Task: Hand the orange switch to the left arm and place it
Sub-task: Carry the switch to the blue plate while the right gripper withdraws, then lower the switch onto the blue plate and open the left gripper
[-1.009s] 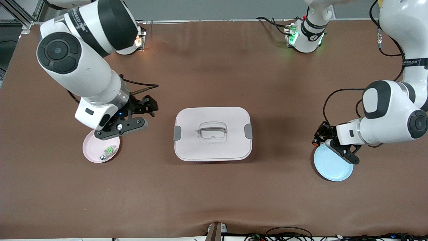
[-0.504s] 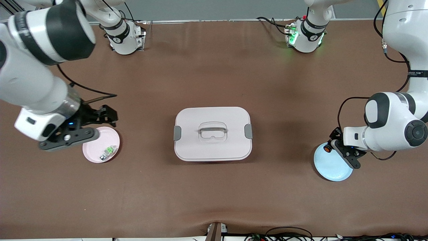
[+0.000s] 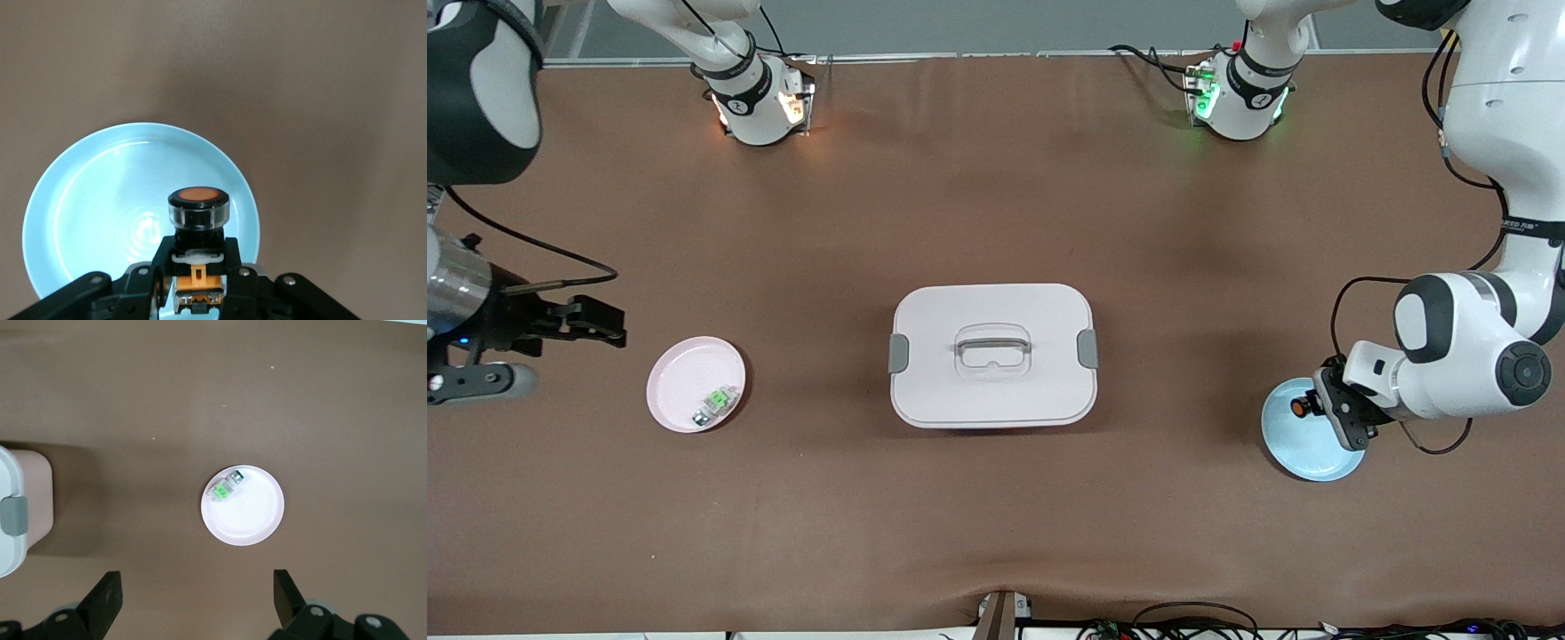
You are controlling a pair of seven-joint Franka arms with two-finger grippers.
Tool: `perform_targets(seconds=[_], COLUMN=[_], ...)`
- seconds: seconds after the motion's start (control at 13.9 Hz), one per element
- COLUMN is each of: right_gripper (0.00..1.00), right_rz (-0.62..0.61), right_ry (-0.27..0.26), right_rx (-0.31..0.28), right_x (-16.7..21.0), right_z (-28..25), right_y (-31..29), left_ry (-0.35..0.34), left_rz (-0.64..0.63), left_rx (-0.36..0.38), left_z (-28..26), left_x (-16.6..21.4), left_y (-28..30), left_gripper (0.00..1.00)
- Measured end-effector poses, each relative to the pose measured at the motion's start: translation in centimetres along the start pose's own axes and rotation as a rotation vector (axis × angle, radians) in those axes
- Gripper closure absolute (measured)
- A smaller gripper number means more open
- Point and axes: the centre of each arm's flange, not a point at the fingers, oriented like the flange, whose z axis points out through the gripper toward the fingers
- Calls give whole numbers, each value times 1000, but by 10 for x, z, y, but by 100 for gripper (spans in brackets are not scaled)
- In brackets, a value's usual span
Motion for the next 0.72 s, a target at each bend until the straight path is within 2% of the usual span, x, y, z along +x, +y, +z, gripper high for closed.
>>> perform_targets(seconds=[0.43,0.72], right_gripper=[0,0], right_rz=[93,105], right_ry=[-6,-79], right_rx=[4,11], right_x=[-4,-12], right_z=[3,14], right_y=[64,75], left_ry=[-6,-34], left_rz=[124,162], left_rx=[52,66], left_z=[16,24], left_x=[-19,-26], left_y=[-15,-19], left_gripper=[66,66])
